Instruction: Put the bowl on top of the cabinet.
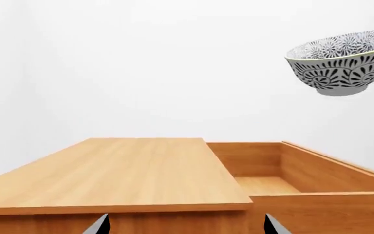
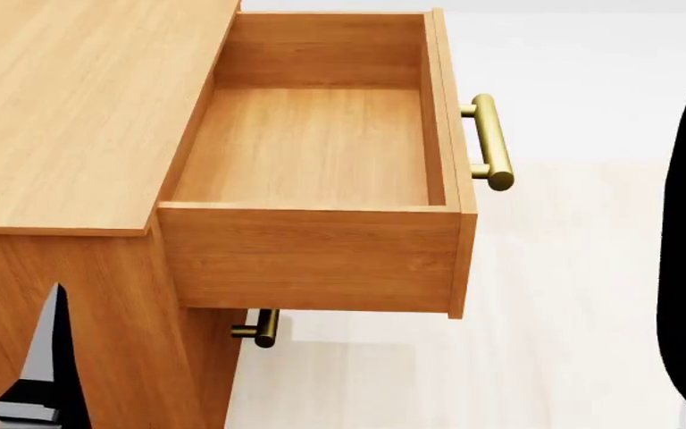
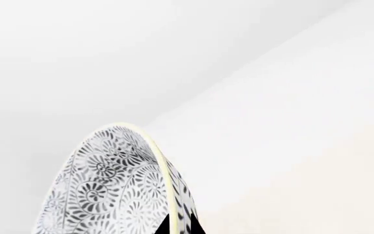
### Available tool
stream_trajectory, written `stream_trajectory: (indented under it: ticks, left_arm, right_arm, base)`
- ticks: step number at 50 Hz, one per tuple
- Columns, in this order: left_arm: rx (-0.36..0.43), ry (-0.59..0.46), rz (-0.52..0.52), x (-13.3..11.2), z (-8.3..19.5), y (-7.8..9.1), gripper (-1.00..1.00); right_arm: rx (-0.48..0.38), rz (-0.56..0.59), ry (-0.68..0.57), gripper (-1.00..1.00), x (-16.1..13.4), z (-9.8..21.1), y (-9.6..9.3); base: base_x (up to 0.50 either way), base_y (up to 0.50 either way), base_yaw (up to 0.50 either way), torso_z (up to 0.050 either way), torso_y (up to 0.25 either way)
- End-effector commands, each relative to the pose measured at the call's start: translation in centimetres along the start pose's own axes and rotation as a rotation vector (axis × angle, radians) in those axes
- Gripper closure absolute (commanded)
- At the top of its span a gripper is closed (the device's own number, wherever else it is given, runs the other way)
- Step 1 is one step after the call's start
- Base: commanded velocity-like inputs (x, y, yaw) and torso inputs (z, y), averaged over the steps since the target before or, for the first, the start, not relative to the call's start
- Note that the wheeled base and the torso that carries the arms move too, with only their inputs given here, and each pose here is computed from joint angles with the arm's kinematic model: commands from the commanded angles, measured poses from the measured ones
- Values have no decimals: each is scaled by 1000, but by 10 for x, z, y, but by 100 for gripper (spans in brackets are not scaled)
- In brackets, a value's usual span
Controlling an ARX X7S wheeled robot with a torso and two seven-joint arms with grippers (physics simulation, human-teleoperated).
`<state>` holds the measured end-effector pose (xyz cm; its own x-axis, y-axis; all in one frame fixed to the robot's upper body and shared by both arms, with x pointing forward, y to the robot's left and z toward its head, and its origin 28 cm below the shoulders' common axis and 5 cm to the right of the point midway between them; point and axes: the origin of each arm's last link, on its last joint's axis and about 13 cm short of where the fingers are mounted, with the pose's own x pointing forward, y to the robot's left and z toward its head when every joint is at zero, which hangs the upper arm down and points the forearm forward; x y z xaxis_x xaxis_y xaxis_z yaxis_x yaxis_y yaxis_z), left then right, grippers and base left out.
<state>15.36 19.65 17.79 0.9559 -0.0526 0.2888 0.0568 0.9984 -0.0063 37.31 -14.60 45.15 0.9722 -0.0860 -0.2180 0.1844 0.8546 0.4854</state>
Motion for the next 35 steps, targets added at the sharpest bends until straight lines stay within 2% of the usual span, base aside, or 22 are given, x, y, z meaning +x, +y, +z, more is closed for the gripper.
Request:
stream_trajectory:
  ticks: [1,10,12,14,16,22,35]
  left_arm:
    - [-19,-26,19,6,1,2,-100]
    - [-26,-29,17,7,6,3,-100]
    - [-26,-29,16,6,6,2,-100]
    - [-27,-28,14,6,6,2,-100]
    - [-28,-29,13,5,7,2,-100]
    - [-31,-30,14,6,7,2,-100]
    - [-38,-30,18,7,7,4,-100]
  right_arm:
    - [-46,153,42,100,-2,-18,34]
    - [-8,247,92,100,-5,-31,58]
    - [34,290,104,100,-5,-34,65]
    - [49,323,118,100,-6,-37,68]
    - [23,316,111,100,-4,-41,69]
    - [57,400,180,100,0,-61,80]
    - [58,470,254,100,8,-92,91]
  base:
    - [0,0,0,0,0]
    - [0,0,0,0,0]
    - [0,0,0,0,0]
    - [0,0,0,0,0]
    - [0,0,0,0,0]
    - [0,0,0,0,0]
    - [0,0,0,0,1]
